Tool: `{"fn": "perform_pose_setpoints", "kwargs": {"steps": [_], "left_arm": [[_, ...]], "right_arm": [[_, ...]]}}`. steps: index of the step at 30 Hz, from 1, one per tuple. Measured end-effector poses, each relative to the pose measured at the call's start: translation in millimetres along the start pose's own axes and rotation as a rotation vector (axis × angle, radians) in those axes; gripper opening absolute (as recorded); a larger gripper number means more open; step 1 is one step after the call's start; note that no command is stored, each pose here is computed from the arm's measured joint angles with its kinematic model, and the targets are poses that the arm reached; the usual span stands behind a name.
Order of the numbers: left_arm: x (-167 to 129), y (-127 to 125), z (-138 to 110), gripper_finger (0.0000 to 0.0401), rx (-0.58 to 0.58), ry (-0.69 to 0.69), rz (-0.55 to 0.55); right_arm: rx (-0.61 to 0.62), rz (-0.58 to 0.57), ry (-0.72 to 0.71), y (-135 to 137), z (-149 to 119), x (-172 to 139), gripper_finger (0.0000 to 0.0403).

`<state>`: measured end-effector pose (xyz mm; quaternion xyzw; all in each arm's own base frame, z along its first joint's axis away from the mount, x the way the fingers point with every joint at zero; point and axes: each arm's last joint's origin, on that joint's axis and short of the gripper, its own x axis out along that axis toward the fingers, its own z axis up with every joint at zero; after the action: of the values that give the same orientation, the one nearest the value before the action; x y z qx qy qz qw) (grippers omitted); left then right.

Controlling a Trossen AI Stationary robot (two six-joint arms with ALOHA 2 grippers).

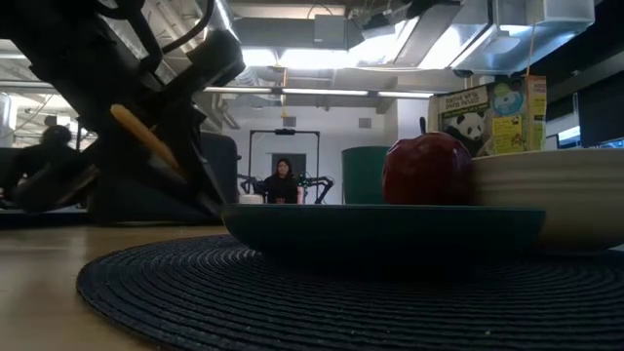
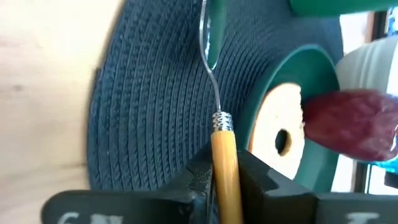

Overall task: Arrange a breakfast setting
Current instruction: Put the spoon on the dark blue placemat to the left of the green plate, then return to Home Position

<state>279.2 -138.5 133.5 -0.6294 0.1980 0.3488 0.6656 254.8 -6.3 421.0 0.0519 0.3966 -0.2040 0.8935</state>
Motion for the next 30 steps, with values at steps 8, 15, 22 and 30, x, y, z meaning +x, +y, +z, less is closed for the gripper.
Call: {"fn": "perform_pose_setpoints", "kwargs": {"steps": [8, 15, 22, 30], "left_arm": [[-1, 1, -5, 0.012, 0.019, 0.079, 0.022], [-4, -2, -6, 0.019, 0.015, 0.134, 0.021], [-21, -18, 3, 0.02, 0.087, 0.124, -0.061], [-71, -64, 49, 0.0198, 0.354, -0.023, -0.316]], "right_arm": [[0.009, -0.007, -0.021, -6, -4, -13, 0.0207], [0.003, -0.02, 0.007, -10, -15, -14, 0.0207], [0.062, -0.011, 0.04, -14, -40, -7, 0.0207], [0.19, 0.386, -0.289, -14, -64, -10, 0.0207]]}}
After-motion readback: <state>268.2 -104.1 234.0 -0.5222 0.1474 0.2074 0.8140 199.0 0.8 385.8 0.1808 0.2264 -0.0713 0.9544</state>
